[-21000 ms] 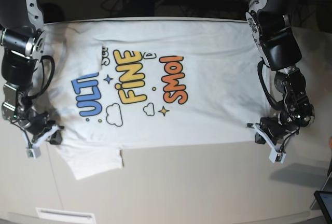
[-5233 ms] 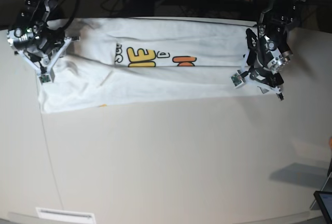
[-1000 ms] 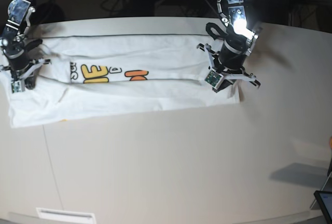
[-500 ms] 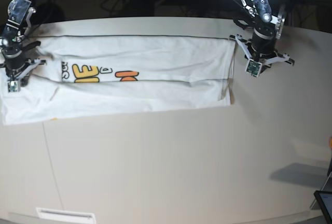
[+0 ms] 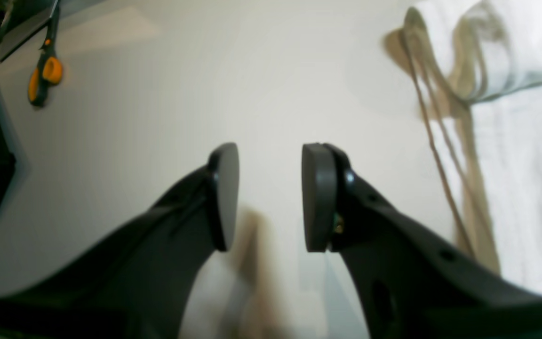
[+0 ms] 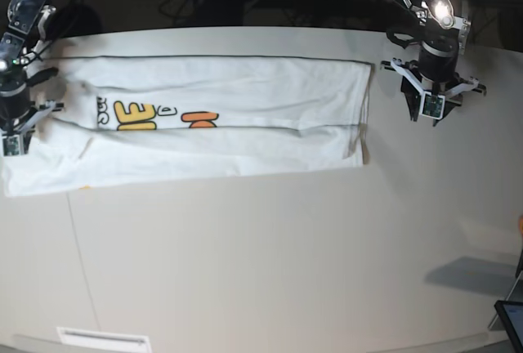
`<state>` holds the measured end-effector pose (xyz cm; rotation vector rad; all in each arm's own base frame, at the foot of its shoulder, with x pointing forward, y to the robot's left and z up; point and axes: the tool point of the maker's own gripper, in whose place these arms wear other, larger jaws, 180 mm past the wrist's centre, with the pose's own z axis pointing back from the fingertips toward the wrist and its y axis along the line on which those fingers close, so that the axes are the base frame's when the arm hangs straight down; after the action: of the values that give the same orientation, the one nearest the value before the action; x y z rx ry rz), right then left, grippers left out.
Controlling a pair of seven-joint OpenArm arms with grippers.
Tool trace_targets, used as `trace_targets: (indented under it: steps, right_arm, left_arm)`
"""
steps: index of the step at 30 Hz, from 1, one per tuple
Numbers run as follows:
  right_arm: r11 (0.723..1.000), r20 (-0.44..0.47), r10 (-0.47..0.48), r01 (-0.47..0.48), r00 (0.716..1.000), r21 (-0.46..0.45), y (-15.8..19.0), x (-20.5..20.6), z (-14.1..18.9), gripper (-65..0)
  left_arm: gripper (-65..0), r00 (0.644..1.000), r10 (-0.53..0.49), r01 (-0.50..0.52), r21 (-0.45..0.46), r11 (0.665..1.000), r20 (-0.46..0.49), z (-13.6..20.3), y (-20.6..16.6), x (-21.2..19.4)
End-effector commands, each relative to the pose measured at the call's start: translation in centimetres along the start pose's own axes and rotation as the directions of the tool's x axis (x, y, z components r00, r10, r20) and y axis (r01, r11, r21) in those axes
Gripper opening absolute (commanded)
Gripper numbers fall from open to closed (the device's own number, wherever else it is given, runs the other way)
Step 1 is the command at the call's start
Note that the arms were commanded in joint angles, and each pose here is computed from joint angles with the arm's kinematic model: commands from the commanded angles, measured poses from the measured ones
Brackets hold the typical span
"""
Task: Fold the T-shirt properly
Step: 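Open the left gripper and lift it off the shirt, then lower the left gripper onto the strip's end and grasp it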
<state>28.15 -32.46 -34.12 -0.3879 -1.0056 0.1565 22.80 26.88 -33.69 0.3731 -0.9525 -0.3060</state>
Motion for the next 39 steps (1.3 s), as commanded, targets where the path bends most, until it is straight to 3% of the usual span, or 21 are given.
trace_targets:
  steps: [1, 7, 15, 17, 20, 23, 31, 36, 39]
  right_arm:
    - [1.0, 0.061, 0.005, -0.004, 0.998, -0.022, -0.7, 1.9, 0.2, -64.0]
    - [1.0, 0.057, 0.006, -0.005, 0.998, -0.021, -0.5, 1.8, 0.5, -64.0]
    - [0.999, -0.05, -0.039, 0.04, 0.998, 0.027, 1.3, -2.6, -0.2, -64.0]
    - [0.998, -0.073, -0.048, 0.051, 0.996, 0.036, 1.6, -3.5, -0.4, -64.0]
    - [0.997, -0.094, -0.058, 0.063, 0.994, 0.045, 2.0, -4.4, -0.5, -64.0]
    - [0.997, -0.097, -0.058, 0.063, 0.994, 0.045, 2.0, -4.5, -0.5, -64.0]
    - [0.997, -0.101, -0.057, 0.062, 0.993, 0.046, 2.0, -4.6, -0.5, -64.0]
    - [0.997, -0.101, -0.057, 0.062, 0.993, 0.046, 2.0, -4.6, -0.5, -64.0]
    - [0.997, -0.1, -0.056, 0.061, 0.993, 0.045, 2.0, -4.6, -0.5, -64.0]
  left_arm:
    - [-42.3, 1.0, 0.003, -0.004, 0.015, 1.0, 0.025, 0.0, 0.5, 0.5]
    - [-42.0, 0.999, 0.021, -0.022, -0.016, 1.0, -0.032, -0.8, 0.1, -1.9]
    - [-41.8, 0.999, 0.023, -0.025, -0.029, 0.999, -0.046, -1.0, -0.1, -2.6]
    - [-41.5, 0.998, 0.056, -0.057, -0.042, 0.998, -0.026, -1.0, -0.4, -2.2]
    - [-33.4, 0.989, 0.146, -0.143, -0.104, 0.984, 0.023, -0.8, -1.3, -1.3]
    - [-29.9, 0.983, 0.183, -0.181, -0.137, 0.974, -0.003, -0.7, -1.3, -1.4]
    - [-29.2, 0.937, 0.337, -0.309, -0.233, 0.922, 0.094, 0.0, -1.1, 1.1]
    - [-29.9, 0.917, 0.381, -0.341, -0.257, 0.904, 0.122, 0.2, -0.3, 1.7]
    - [-29.9, 0.923, 0.359, -0.309, -0.296, 0.904, 0.135, 0.4, -1.0, 2.1]
